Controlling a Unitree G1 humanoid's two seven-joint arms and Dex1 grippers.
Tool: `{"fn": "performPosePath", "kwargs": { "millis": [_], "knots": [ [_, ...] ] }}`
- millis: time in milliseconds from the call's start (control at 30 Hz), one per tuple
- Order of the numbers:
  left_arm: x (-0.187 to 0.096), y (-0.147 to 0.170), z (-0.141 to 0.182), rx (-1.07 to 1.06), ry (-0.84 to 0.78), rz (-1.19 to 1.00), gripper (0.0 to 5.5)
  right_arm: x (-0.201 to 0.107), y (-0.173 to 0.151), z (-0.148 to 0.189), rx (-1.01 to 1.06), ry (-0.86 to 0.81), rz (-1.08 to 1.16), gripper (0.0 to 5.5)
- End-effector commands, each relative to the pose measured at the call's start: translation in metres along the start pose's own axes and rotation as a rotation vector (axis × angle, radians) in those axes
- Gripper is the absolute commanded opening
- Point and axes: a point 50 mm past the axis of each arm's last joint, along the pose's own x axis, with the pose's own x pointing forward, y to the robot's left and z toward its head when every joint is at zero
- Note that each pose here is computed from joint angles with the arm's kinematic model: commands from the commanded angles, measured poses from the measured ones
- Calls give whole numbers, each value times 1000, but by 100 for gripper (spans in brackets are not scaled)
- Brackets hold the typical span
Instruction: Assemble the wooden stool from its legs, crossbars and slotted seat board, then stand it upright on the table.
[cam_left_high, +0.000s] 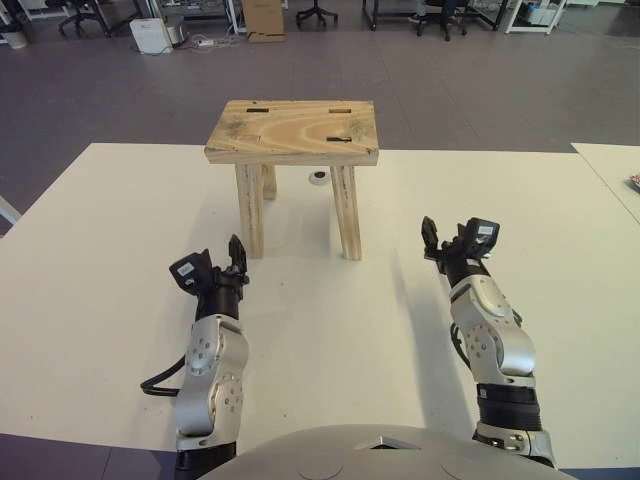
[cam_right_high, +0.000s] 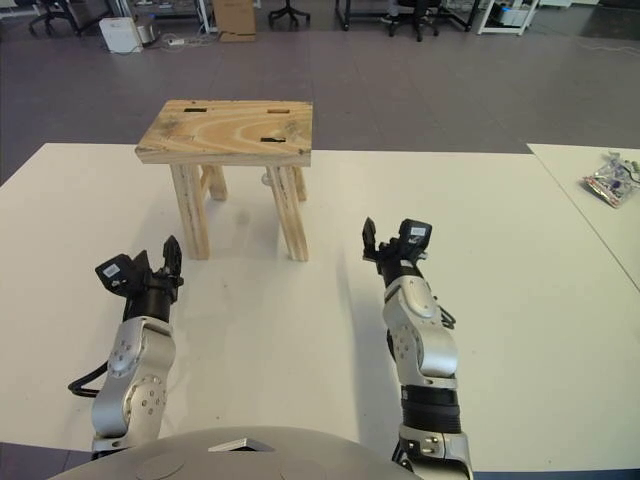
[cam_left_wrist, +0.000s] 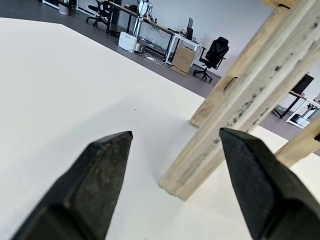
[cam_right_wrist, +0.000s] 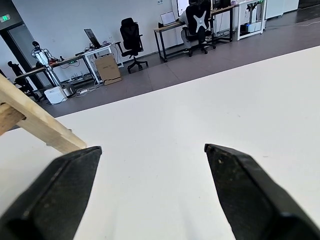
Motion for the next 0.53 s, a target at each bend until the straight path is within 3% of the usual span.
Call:
{"fn": "performPosePath", "kwargs": {
  "millis": [33, 333, 533],
  "knots": [
    [10, -7, 5, 34, -10, -10, 320, 2, 16, 4, 2, -41, 24, 386],
    [34, -11, 29, 105, -84, -138, 320, 0, 24, 8, 27, -120, -40, 386],
    [31, -5, 39, 63, -108, -131, 320, 0, 24, 12, 10, -145, -47, 386]
  ]
}}
